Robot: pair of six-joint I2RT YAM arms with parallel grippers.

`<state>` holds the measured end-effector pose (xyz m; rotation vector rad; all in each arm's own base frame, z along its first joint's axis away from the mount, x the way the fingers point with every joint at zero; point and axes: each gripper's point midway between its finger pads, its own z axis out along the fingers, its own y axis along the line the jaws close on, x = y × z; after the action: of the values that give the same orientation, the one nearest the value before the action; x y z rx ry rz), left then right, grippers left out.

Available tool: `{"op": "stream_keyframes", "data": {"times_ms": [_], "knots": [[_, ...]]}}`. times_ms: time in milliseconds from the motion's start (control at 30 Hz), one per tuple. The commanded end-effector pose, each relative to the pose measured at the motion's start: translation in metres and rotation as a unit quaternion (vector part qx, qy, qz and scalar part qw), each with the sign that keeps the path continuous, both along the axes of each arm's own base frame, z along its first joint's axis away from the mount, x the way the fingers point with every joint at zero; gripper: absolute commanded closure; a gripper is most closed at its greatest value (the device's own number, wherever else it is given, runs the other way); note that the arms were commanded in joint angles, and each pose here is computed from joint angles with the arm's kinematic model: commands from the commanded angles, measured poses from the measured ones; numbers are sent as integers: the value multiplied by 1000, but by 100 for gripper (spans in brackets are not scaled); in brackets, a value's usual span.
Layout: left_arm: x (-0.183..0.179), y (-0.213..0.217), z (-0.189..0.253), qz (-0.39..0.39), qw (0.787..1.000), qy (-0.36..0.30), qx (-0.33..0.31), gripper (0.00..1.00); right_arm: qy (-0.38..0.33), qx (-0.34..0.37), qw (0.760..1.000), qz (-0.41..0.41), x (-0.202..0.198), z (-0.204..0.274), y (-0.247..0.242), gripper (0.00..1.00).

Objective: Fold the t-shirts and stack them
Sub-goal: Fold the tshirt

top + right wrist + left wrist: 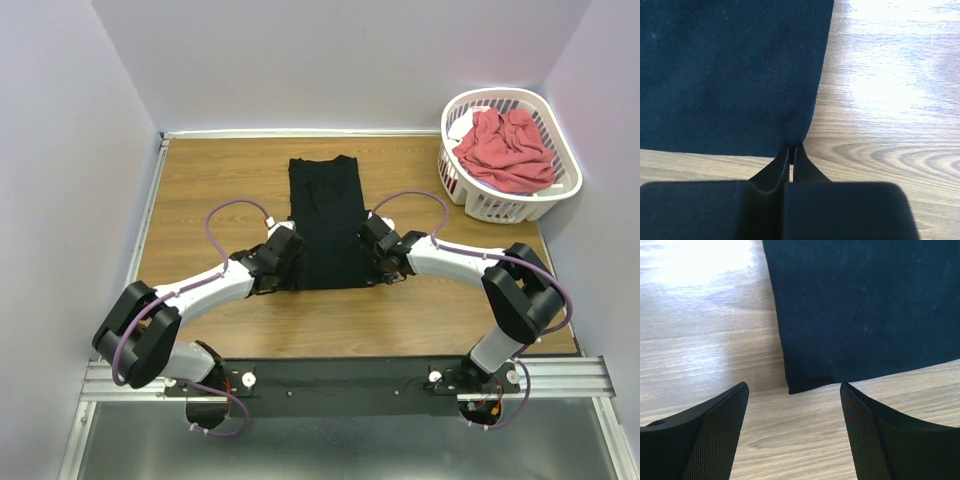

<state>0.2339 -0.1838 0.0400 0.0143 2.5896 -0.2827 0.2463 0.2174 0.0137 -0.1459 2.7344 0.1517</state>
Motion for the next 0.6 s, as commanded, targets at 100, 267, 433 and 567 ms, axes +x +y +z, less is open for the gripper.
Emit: {"op": "stream_keyframes", "data": {"times_ms": [100, 267, 433, 567], "knots": [[3, -6, -3, 3, 1000, 7, 15, 20, 85, -108, 990, 8, -48, -45, -47, 100], [6, -9, -5, 7, 1000, 11, 20, 30, 76, -110, 991, 14, -46, -43, -46, 100], [7, -11, -9, 3, 999, 23, 33, 43, 69, -108, 992, 14, -44, -42, -45, 99], [5, -7, -15, 5, 998, 32, 49, 48, 65, -105, 992, 15, -43, -41, -44, 100]]}}
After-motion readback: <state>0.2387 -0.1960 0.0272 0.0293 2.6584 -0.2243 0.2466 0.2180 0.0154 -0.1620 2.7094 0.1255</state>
